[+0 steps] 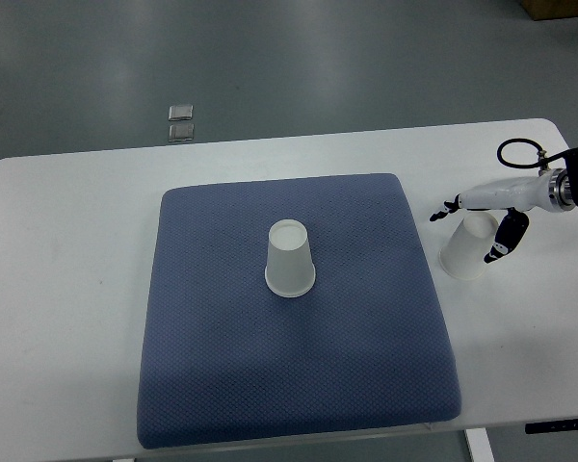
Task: Stack paper cups
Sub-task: 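Close the right hand fingers around the upside-down paper cup, then lift the held cup and carry it over the cup on the cushion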
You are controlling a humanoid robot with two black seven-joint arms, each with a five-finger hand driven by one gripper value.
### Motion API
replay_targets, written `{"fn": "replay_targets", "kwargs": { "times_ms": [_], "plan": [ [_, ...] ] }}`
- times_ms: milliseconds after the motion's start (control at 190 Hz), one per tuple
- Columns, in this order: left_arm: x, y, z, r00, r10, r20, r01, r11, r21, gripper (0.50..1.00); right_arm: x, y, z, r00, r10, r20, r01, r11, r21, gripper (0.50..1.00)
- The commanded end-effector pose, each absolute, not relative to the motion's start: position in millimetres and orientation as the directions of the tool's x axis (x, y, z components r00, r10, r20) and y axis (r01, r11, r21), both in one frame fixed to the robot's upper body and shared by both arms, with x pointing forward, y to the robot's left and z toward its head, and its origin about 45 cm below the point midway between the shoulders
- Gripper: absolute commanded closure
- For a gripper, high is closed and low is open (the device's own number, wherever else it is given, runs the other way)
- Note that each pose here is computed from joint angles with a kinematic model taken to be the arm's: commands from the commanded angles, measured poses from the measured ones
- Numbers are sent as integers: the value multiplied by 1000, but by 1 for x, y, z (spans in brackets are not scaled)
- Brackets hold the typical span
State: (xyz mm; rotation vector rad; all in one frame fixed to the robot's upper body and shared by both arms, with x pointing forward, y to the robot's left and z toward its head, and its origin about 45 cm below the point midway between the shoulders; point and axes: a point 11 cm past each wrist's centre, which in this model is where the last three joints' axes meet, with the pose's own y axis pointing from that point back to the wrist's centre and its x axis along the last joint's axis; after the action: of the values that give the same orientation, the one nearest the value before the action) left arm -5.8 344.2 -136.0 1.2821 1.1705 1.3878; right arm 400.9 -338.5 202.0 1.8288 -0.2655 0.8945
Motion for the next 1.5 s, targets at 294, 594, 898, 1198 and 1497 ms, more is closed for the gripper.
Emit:
{"fn": "replay_targets", "kwargs": {
  "times_ms": [294,594,898,1198,1497],
  "plan": [
    [-6,344,-136,-72,984,160,-8,-161,987,500,400,-329,189,663,232,712,-570,-460,681,599],
    [-6,344,-136,-72,984,160,-8,-161,987,500,401,-333,188,652,254,715,-575,-448,684,632],
    [-6,344,-136,-72,984,160,-8,-161,987,500,400,-338,186,653,264,710,-575,-437,692,705],
    [-6,344,-136,-72,984,160,-8,-161,987,500,400,-338,187,652,266,710,-576,-435,692,826],
    [-6,344,-136,-72,984,160,-8,-161,987,500,405,-338,194,640,266,721,-587,-436,682,826]
  ]
}}
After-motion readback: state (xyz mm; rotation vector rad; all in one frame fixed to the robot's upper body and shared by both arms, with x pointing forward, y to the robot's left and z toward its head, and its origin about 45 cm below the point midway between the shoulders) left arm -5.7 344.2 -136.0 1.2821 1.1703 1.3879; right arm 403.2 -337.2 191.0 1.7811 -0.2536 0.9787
